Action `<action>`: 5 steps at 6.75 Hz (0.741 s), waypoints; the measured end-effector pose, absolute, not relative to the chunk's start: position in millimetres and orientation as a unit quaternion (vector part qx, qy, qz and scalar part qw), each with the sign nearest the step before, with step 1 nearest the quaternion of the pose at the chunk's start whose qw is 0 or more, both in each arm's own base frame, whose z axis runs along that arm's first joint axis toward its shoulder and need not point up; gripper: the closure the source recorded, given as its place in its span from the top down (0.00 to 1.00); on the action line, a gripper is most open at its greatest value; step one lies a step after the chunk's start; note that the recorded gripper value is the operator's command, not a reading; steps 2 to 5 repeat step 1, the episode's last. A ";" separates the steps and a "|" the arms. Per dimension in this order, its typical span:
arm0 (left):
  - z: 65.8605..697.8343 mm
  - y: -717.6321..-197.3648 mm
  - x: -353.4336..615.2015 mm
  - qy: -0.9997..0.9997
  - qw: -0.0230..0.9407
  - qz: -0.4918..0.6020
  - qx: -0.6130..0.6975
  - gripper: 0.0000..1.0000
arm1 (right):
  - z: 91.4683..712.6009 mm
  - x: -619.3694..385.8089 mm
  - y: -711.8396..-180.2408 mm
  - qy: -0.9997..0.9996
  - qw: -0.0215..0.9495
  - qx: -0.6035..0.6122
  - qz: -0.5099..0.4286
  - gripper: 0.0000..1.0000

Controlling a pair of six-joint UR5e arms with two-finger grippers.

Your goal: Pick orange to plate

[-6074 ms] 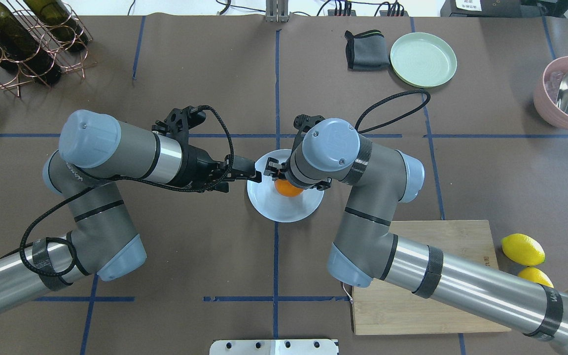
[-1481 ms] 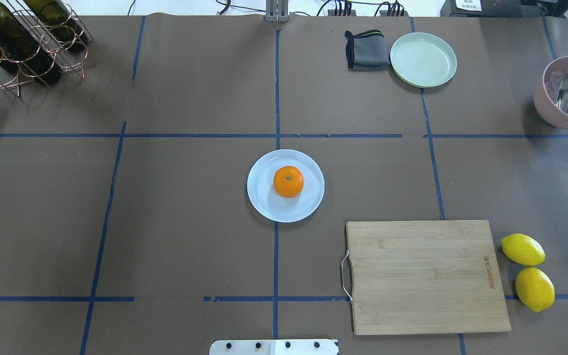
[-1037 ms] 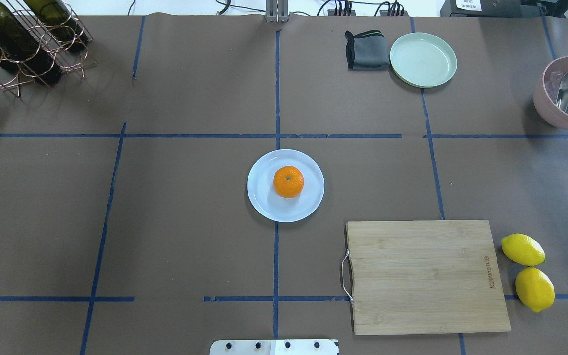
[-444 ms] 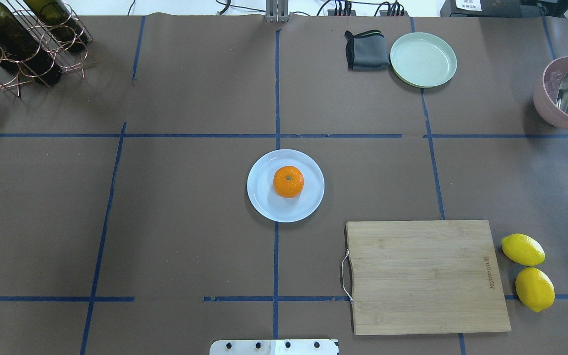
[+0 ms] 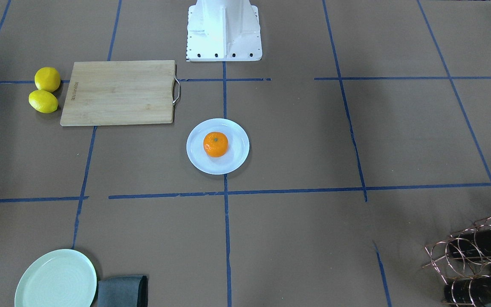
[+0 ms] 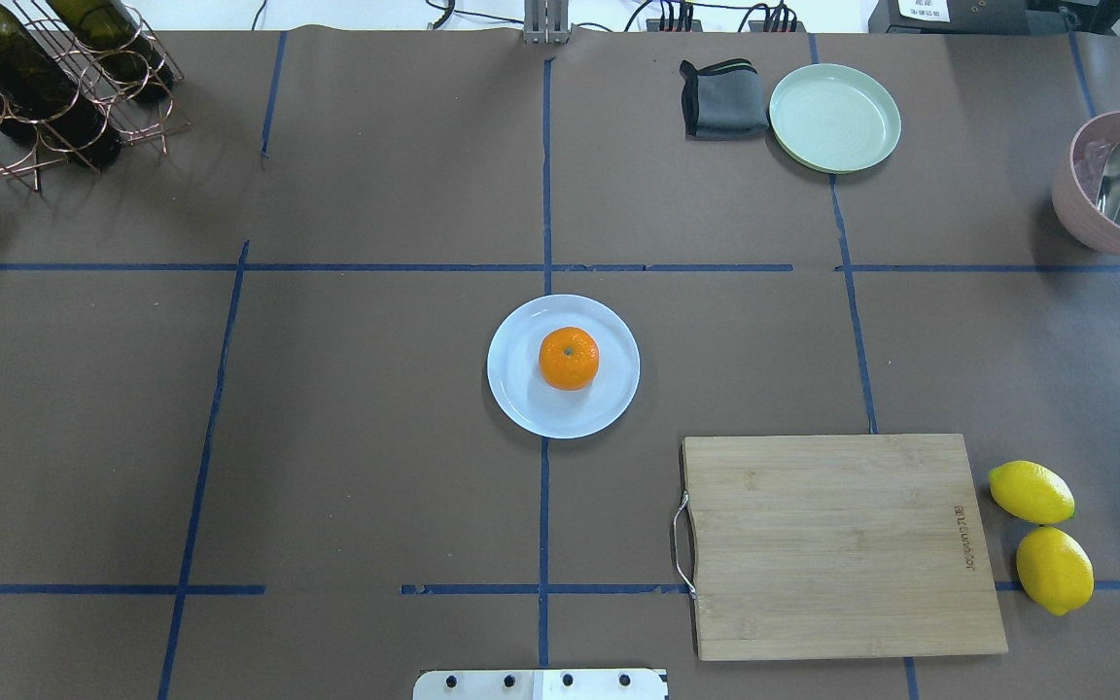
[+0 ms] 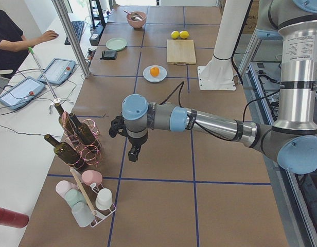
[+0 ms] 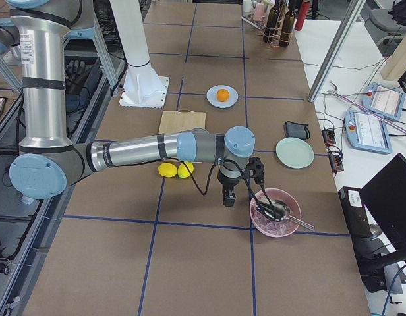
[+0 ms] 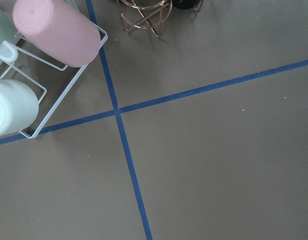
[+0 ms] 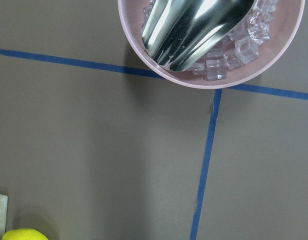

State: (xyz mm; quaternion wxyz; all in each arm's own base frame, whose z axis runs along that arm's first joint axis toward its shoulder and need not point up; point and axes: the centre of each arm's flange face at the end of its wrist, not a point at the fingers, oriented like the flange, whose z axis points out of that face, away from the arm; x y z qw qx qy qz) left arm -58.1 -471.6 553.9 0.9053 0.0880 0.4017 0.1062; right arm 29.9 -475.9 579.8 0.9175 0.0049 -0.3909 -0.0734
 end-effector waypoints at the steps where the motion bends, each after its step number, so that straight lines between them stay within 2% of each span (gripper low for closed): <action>1: 553.2 -472.1 -58.2 0.402 0.905 0.106 0.089 1.00 | 579.5 28.5 -476.6 -0.393 0.917 0.005 -0.075 1.00; 5: 553.2 -472.1 -58.2 0.402 0.905 0.106 0.089 1.00 | 579.5 28.5 -476.6 -0.393 0.917 0.005 -0.075 1.00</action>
